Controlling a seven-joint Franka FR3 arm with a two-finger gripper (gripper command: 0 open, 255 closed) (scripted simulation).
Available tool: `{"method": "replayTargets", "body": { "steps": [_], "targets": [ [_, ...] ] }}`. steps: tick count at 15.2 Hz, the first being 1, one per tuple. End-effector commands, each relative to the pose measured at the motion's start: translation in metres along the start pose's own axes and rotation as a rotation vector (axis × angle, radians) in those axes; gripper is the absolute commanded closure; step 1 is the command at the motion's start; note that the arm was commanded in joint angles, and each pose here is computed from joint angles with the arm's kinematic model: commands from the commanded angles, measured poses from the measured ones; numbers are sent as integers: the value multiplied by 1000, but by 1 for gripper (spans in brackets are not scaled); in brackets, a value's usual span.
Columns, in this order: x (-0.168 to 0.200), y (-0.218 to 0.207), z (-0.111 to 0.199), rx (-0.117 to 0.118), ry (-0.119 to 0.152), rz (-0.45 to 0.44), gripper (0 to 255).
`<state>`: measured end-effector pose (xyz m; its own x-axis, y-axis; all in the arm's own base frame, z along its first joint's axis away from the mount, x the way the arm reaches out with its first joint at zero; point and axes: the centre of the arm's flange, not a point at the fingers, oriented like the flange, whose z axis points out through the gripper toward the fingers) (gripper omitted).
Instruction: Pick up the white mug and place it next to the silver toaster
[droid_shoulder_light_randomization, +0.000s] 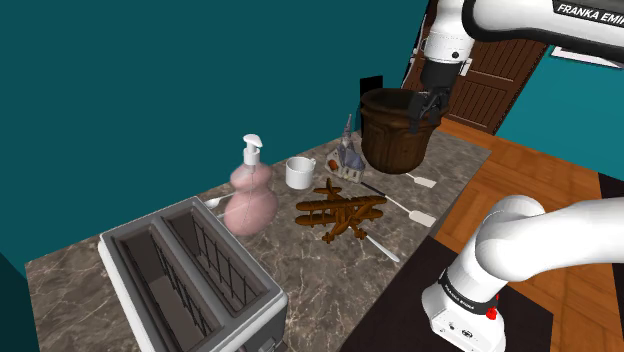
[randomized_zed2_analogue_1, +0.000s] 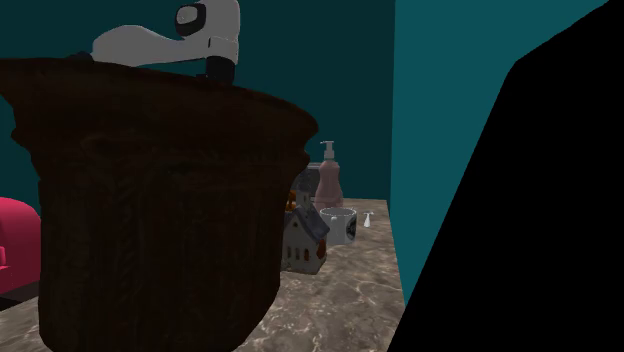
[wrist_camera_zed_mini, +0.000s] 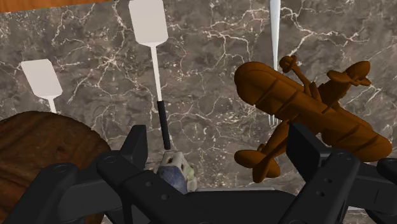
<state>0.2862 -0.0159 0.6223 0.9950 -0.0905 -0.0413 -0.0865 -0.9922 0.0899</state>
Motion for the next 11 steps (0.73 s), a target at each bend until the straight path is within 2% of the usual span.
{"method": "replayTargets", "body": {
  "steps": [1, 11],
  "targets": [
    [0, 0, 0, 0, 0, 0, 0],
    [97, -55, 67, 14, 4, 29, 0]
  ]
}}
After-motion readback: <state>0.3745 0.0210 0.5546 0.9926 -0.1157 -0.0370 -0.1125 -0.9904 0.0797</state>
